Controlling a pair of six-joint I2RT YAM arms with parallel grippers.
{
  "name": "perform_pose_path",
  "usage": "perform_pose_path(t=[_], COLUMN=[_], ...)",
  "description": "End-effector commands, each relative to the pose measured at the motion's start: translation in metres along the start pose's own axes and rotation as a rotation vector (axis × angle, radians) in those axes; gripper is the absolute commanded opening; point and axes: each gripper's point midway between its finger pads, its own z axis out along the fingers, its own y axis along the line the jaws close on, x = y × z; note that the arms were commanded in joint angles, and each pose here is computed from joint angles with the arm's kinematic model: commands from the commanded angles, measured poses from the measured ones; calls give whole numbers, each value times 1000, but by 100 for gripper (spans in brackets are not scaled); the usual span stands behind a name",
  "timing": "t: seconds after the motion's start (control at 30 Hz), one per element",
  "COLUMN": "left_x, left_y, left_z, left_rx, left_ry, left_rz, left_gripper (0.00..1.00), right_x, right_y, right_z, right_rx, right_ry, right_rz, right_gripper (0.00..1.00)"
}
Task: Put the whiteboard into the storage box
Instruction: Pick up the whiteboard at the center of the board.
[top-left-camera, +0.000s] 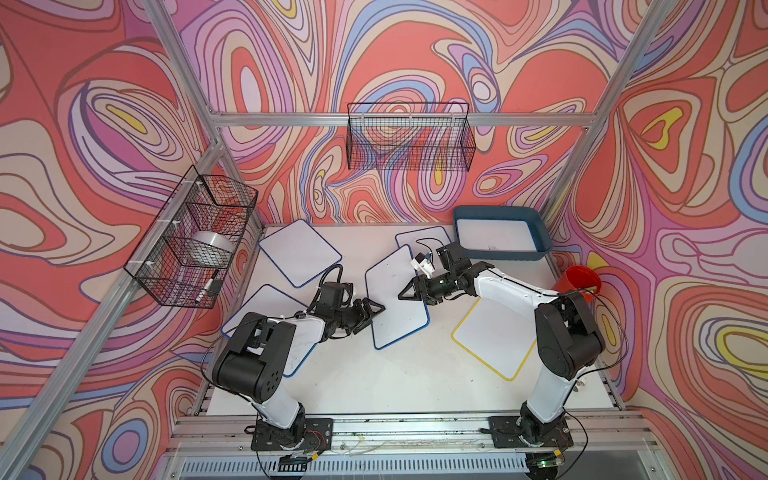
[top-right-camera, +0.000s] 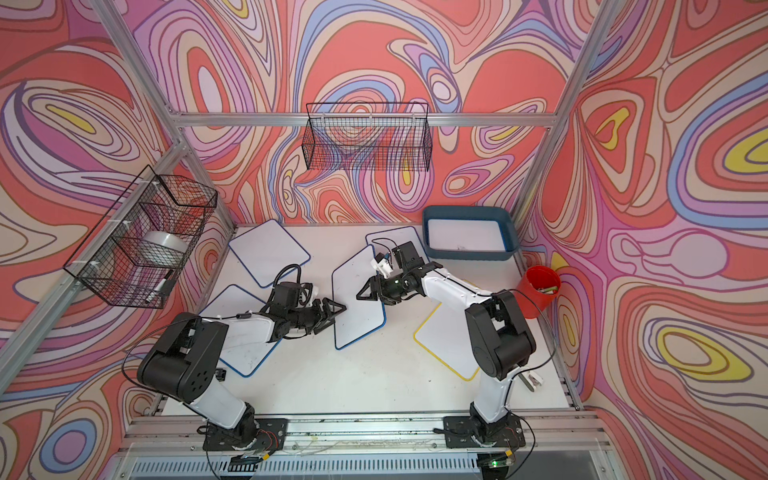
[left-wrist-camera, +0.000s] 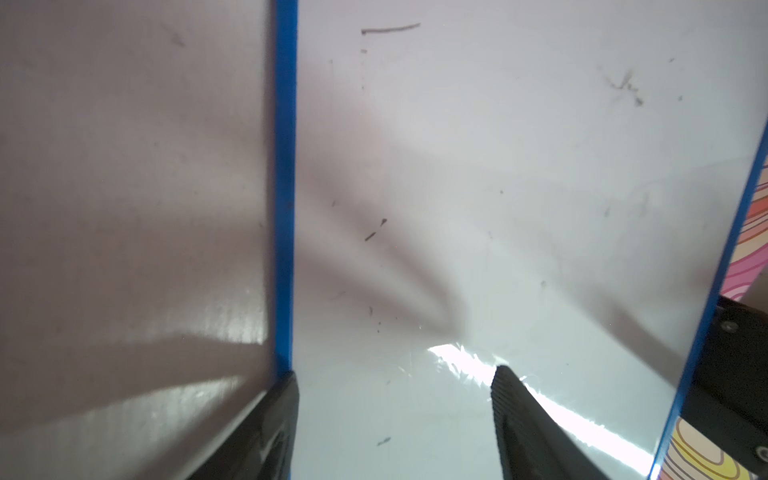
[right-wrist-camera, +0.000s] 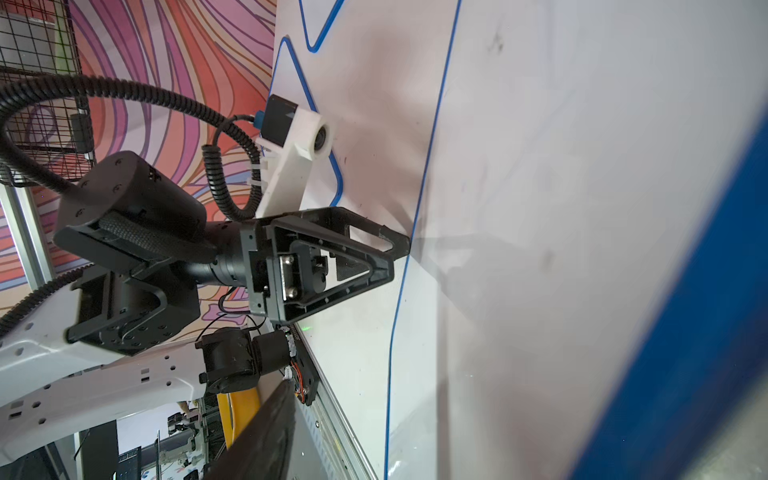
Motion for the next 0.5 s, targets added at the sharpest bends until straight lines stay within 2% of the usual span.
perform_pose_path(t=[0.0,0.07,0.23,0.47], left_x=[5,5,4,-3], left_y=[8,10,7,-1], left_z=[-2,-5,-11,-22], left_rx=[-6,-10,-1,-12], left_ry=[9,4,-5,-5], left_rz=[-7,-8,-3,23], left_gripper=[70,70,70,70], right_x=[-13,-14,-13,-9], right_y=[20,21,22,11], right_z=[-14,-17,-19,-14], right_rx=[-29,-26,-15,12], right_ry=[-32,-33,-20,2], right_rz=[-73,-79,-94,-81], right_gripper=[53,49,27,5])
